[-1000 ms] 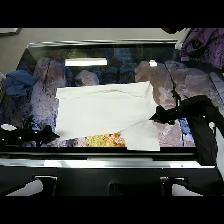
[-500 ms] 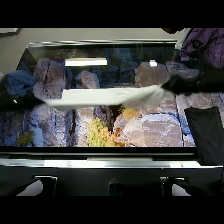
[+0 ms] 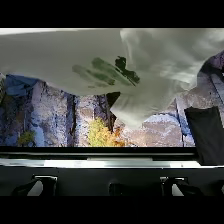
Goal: Fold the clothes and pants, and hang the long-sleeved shirts on hangers.
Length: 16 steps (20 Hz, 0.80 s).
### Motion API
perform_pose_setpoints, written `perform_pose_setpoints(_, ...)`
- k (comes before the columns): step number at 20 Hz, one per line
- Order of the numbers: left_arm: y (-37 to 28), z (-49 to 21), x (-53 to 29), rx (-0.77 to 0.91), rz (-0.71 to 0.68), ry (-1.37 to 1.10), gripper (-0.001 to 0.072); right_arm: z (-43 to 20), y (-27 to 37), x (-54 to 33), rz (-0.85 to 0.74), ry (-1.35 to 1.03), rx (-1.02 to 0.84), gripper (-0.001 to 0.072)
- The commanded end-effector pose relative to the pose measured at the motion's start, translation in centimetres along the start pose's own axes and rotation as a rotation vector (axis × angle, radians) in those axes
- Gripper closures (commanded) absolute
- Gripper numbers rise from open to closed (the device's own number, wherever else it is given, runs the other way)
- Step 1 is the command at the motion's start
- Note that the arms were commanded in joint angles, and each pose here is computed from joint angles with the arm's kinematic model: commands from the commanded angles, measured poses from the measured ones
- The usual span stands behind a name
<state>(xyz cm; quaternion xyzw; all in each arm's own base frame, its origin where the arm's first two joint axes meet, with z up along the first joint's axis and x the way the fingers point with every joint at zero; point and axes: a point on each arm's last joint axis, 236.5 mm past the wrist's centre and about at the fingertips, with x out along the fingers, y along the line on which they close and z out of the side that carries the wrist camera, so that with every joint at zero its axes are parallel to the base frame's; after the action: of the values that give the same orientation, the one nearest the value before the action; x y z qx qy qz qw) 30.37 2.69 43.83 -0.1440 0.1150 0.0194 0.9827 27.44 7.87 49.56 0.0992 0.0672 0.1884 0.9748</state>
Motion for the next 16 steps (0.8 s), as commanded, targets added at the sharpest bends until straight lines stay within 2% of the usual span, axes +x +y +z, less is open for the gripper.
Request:
perform_pose_setpoints(1, 0.8, 2.2, -8.4, 0.007, 0.136, -0.152, 0.0695, 2.7, 2.8, -7.5, -0.079, -0.158, -0.019, 0.0681)
perform_pose_setpoints(4, 1.2, 1.1, -8.9, 0.003, 0.157, -0.116, 0.0695, 1.9, 2.6, -7.5, -0.086, -0.13, 0.057, 0.0682)
perform_pose_setpoints(8, 2.7, -3.4, -2.1, 0.007, 0.136, 0.123, 0.0695, -2.7, -2.2, -0.9, -0.125, 0.113, 0.216, 0.0682)
perform_pose_setpoints(12, 6.1, -12.5, 9.3, -0.05, 0.099, 0.451, 0.0695, -11.9, -9.6, 9.4, -0.152, 0.481, 0.372, 0.0681)
perform_pose_setpoints(16, 8.4, -23.0, 21.5, -0.079, 0.095, 0.649, 0.0695, -22.7, -16.8, 19.4, -0.16, 0.729, 0.486, 0.0681)
